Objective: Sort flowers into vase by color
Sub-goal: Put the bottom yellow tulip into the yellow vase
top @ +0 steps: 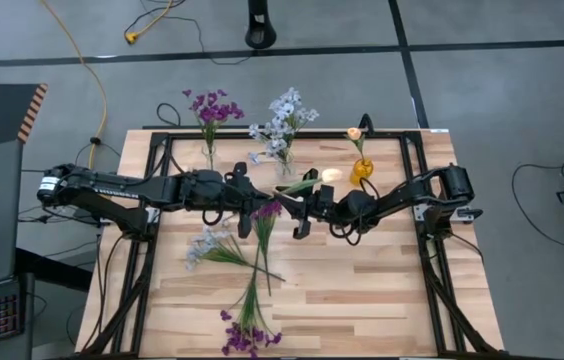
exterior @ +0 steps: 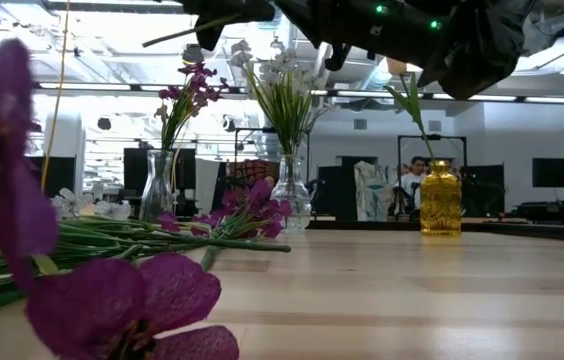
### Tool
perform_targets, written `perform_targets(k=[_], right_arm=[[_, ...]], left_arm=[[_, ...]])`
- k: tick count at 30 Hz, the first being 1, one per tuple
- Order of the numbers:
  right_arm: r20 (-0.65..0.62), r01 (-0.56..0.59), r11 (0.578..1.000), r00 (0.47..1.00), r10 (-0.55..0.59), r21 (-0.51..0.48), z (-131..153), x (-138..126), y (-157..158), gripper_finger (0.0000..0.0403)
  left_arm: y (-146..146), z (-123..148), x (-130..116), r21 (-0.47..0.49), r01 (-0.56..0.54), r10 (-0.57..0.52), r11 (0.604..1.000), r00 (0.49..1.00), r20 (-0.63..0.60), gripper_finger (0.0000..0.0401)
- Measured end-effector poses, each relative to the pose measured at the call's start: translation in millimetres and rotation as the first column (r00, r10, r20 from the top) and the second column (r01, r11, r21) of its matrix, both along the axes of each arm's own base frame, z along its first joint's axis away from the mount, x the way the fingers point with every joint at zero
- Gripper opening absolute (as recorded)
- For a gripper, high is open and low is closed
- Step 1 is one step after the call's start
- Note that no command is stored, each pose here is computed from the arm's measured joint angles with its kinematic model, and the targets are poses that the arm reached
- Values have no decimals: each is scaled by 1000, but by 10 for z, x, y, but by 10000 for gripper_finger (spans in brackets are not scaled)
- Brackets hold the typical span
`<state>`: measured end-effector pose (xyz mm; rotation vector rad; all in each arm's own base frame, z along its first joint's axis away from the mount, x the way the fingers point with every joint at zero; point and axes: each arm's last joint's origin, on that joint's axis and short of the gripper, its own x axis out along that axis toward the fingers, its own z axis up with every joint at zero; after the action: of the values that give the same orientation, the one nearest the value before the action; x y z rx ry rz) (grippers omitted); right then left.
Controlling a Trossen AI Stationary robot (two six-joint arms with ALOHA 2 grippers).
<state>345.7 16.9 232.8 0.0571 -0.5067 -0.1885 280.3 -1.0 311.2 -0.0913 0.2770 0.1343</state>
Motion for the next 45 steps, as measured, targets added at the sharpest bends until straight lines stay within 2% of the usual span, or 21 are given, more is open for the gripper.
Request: perform_targets(k=[5, 12, 14, 19, 25, 28, 32, 37, 45], right_arm=[[1, -1, 1000, 1000, 1, 0, 1, -1, 5, 106], [1, -2, 1000, 1000, 2, 0, 2, -1, 7, 41], [0, -1, 1000, 1000, 1, -3, 1, -1, 8, 33], [-12, 3, 1000, 1000, -3, -8, 26, -8, 6, 34], [-241, 79, 997, 967, -82, -22, 228, -119, 29, 48], [-364, 144, 989, 920, -146, -33, 391, -290, 59, 41], [-453, 262, 964, 856, -251, -40, 642, -619, 86, 37], [-502, 391, 920, 794, -343, -11, 881, -1065, 93, 41], [-529, 477, 879, 746, -404, 1, 1074, -1616, 10, 39]], left_arm=[[0, -3, -1, 0, -1, 1, 1000, 1000, -3, 0], [4, -4, -1, 0, -5, 5, 1000, 1000, -5, 1], [5, -5, -2, 15, -2, 2, 1000, 1000, -7, 6], [2, -8, -2, 33, 11, -11, 999, 1000, -13, 46], [-1, 0, -38, 49, 33, -32, 998, 999, -30, 114], [-2, 43, -84, 75, 45, -43, 996, 999, -24, 137], [3, 68, -143, 82, 45, -42, 996, 998, -36, 151], [4, 74, -172, 82, 45, -41, 996, 998, -47, 152], [11, 59, -176, 82, 42, -37, 996, 997, -64, 152]])
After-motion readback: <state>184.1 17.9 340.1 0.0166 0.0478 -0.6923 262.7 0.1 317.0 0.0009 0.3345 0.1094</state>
